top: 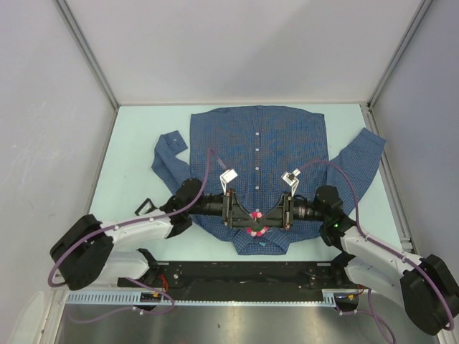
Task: Remove the brooch from the garment
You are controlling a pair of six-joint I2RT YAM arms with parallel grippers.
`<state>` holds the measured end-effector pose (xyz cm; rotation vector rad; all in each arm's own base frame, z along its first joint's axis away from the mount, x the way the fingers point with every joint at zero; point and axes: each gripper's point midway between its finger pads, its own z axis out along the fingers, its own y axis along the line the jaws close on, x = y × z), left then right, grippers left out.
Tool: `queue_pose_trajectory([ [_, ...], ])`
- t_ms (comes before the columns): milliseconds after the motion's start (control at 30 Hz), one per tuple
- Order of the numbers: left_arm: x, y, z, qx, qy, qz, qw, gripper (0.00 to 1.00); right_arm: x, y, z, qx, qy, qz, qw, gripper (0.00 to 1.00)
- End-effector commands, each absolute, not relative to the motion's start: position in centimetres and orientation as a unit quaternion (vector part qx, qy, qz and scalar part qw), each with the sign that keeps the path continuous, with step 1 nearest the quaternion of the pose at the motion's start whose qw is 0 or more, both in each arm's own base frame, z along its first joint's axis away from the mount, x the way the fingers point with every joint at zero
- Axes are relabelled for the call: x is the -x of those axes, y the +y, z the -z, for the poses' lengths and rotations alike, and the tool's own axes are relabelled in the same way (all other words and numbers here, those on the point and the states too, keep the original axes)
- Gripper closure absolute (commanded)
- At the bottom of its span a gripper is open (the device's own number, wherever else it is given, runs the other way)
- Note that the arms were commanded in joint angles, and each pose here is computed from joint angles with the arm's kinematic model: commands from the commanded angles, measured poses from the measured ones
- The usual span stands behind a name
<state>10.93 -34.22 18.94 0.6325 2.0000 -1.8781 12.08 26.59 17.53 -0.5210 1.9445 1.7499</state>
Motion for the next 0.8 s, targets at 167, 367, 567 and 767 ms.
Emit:
queue_pose_trajectory([
  [167, -11.7, -33.1, -22.7, -0.219, 0.657, 0.672, 0.261, 0.44, -14.1, 27.2, -22.7, 0.185, 0.655, -0.664, 0.31, 1.0],
  [367, -12.5, -32.0, -22.3, -0.193, 0.669, 0.662, 0.279, 0.61, -14.0, 27.2, -23.1, 0.187, 0.65, -0.667, 0.312, 1.0],
  [567, -12.8, -31.4, -22.4, -0.184, 0.671, 0.658, 0.286, 0.71, -13.9, 27.2, -23.2, 0.19, 0.647, -0.67, 0.311, 1.0],
  [767, -13.1, -31.8, -22.6, -0.189, 0.673, 0.657, 0.281, 0.92, -13.5, 27.5, -23.5, 0.198, 0.64, -0.675, 0.31, 1.0],
])
